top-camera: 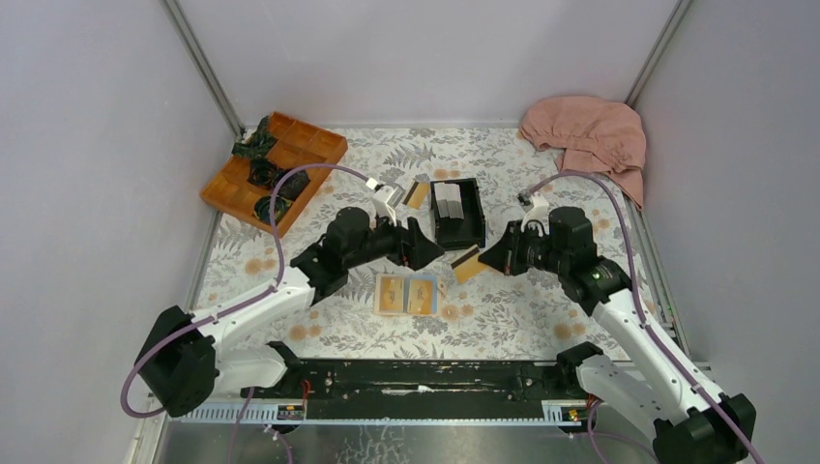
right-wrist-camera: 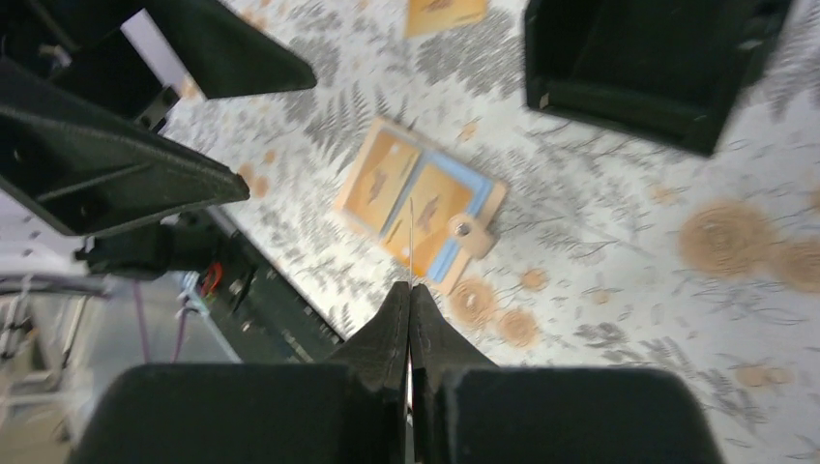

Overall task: Put the credit cards into the card holder
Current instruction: Pick up the credit card from the storage box.

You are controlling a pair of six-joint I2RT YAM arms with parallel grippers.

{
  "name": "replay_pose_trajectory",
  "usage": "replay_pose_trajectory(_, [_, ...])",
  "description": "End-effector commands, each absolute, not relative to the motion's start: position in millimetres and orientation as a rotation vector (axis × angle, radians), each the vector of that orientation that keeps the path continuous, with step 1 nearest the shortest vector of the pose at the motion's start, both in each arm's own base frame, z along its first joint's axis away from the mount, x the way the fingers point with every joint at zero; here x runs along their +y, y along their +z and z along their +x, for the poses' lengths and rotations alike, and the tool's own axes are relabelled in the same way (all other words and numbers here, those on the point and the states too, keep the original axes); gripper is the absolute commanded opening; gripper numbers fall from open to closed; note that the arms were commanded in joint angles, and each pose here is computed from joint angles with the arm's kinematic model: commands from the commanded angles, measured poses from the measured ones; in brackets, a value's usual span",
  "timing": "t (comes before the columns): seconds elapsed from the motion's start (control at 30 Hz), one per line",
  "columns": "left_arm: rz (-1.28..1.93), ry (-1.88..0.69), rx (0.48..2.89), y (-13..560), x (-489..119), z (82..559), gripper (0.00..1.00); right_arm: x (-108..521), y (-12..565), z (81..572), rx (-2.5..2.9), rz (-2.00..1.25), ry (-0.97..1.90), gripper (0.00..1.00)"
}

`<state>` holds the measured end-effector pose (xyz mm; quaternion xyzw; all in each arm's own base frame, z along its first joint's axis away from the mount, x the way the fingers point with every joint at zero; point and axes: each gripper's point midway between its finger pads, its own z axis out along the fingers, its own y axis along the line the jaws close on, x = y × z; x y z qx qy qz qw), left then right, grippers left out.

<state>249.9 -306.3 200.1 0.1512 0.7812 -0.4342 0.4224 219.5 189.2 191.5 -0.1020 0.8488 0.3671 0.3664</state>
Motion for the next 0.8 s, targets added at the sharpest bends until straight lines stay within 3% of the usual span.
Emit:
replay_pose_trajectory(0.0, [0.558, -1.239, 1.835, 222.2, -318.2, 222.6, 0.88, 211.7, 204.6, 186.6, 2.136, -0.345, 1.199, 0.0])
replay_pose_trajectory(0.47, [0.746, -1.379, 1.914, 194.0, -329.3, 190.8, 0.84, 241.2, 212.2, 168.4, 2.088, -0.388, 1.455, 0.0])
replay_pose_trajectory(0.77, [0.833, -1.471, 1.942, 182.5, -332.0, 174.2, 0.63, 251.9, 212.1, 171.9, 2.079, -0.404, 1.53, 0.0])
